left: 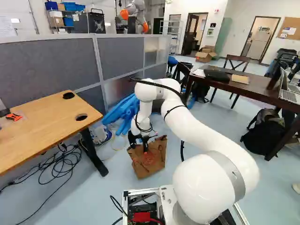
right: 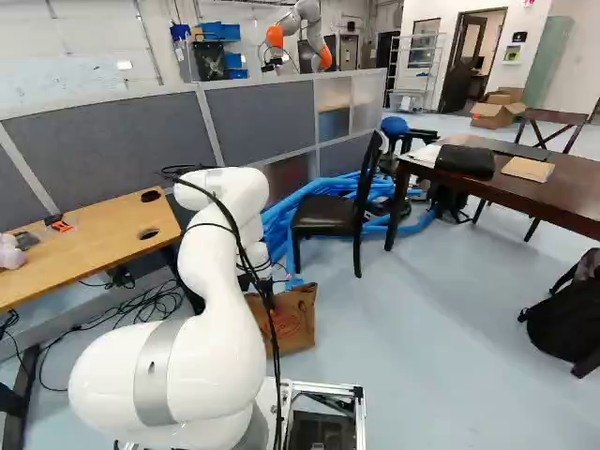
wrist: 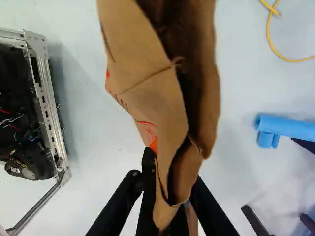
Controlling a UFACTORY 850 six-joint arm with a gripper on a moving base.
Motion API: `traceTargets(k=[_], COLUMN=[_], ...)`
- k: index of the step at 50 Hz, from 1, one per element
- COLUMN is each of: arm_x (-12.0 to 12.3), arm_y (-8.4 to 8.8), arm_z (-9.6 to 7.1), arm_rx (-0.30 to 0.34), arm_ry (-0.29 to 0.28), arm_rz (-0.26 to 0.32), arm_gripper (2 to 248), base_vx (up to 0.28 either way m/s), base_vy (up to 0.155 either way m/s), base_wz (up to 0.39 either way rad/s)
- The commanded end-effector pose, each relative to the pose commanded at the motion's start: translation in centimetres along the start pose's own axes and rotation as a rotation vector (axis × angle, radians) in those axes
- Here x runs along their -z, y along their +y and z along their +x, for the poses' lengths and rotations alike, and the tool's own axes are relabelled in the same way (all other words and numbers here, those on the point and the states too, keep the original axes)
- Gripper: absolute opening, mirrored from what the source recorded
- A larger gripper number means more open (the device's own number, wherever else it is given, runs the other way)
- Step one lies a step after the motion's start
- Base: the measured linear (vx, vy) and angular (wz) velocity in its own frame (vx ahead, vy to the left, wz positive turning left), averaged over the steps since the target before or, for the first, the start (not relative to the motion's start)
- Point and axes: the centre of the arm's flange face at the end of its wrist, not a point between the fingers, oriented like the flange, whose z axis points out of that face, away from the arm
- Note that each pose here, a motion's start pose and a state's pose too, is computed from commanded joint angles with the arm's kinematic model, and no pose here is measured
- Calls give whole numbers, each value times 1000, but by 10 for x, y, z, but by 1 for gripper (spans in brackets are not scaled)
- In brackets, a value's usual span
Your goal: Pick up the bag on the ground and place it on the table
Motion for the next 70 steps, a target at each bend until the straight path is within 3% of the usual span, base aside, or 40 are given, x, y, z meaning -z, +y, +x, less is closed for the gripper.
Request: traceTargets(k=[33, 70], arm_x=[49, 101], arm_y=[-18, -65], arm_z=[2, 4], arm_rx=[-50, -158], arm_ry=[6, 12], arm_rz=[3, 38], arm_gripper=[26, 26], base_vx=[0, 0], base_vy=[0, 0], base_wz=[0, 0])
